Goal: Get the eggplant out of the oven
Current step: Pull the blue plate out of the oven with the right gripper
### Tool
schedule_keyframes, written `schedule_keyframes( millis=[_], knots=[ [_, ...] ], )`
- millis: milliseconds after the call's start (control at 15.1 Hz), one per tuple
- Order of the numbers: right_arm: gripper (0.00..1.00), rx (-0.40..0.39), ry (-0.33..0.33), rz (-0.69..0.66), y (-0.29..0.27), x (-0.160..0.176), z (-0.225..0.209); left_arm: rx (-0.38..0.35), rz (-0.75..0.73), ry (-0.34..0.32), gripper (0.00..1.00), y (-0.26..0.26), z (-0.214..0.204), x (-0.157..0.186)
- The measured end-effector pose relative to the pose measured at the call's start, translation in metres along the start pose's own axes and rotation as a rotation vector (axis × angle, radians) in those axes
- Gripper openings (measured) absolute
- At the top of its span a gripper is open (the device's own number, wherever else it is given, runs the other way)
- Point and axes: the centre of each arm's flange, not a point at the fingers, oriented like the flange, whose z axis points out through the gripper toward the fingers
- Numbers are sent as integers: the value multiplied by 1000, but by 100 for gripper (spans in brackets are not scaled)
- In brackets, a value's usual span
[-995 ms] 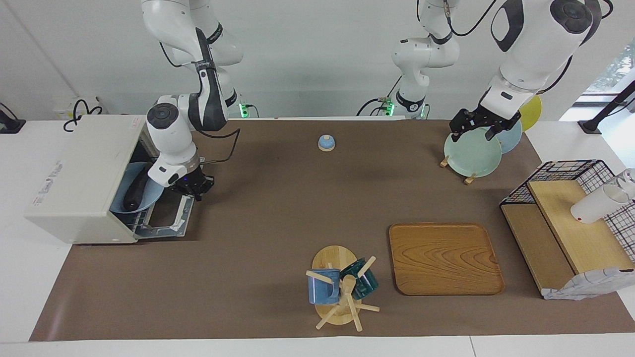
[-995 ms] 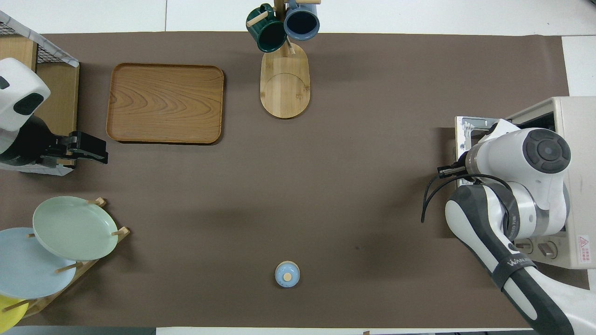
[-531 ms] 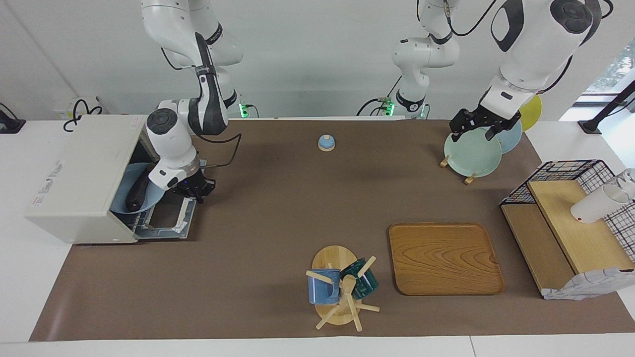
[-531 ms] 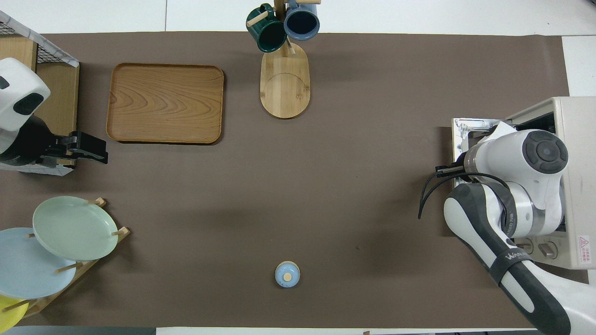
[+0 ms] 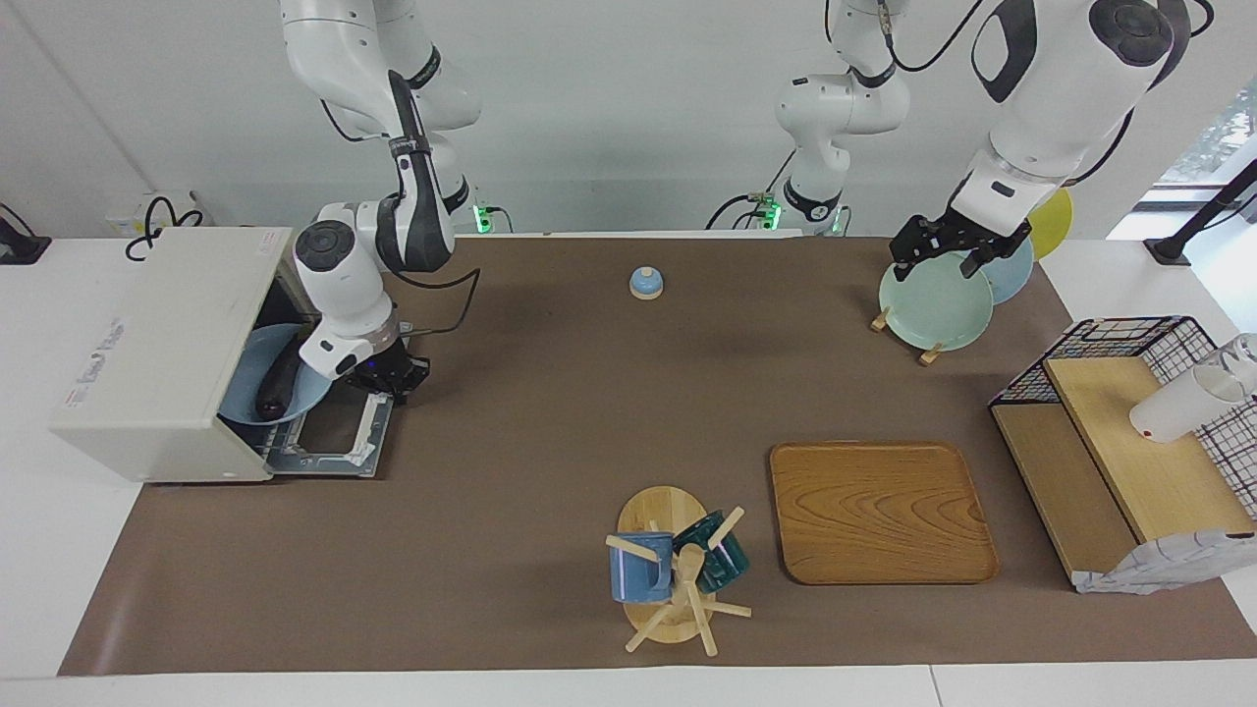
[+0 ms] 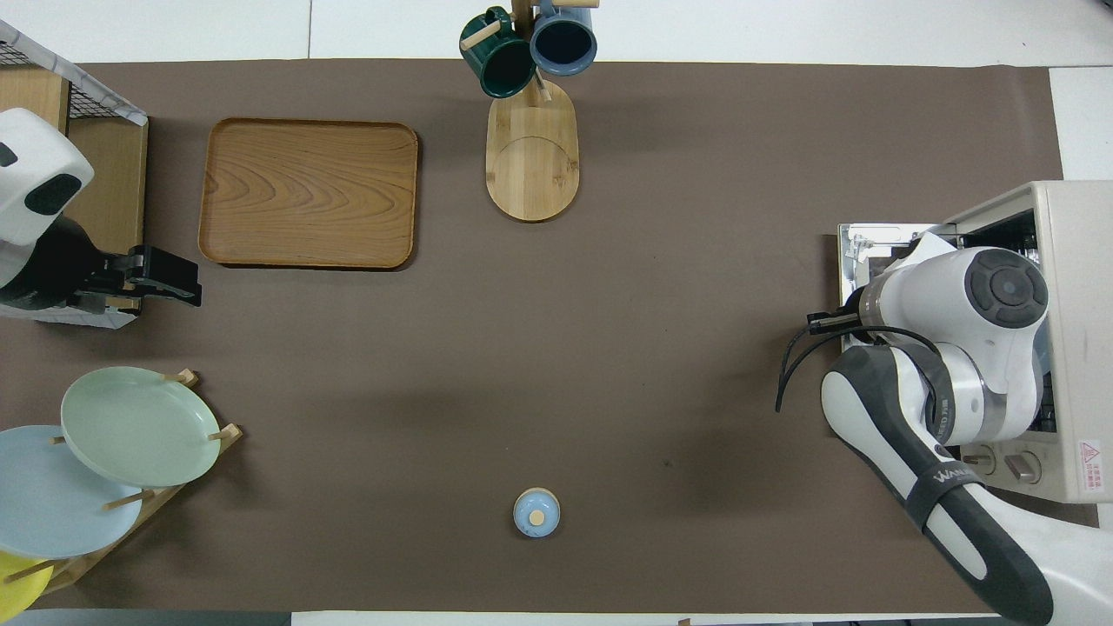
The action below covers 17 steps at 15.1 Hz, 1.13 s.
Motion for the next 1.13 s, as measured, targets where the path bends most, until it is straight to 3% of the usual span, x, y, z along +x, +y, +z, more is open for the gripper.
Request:
schedule_keyframes(
  millis=[133,398,664,730,796,1128],
  knots=[
    [1,2,-1,-16,-19,3,-5,0,0,0,100,0,0,0],
    [1,1,-82,2,-18,15,-44,0,0,0,100,0,0,0],
    [33,-41,-124,27,14,16,-85,0,0,0,100,0,0,0],
    [48,-49,-130,33,20,14,-88,0,0,0,100,0,0,0],
    [56,-54,-134,47,30,12,-88,0,0,0,100,0,0,0],
    [56,-51,-146,54,75,4,-85,0,0,0,100,0,0,0]
  ],
)
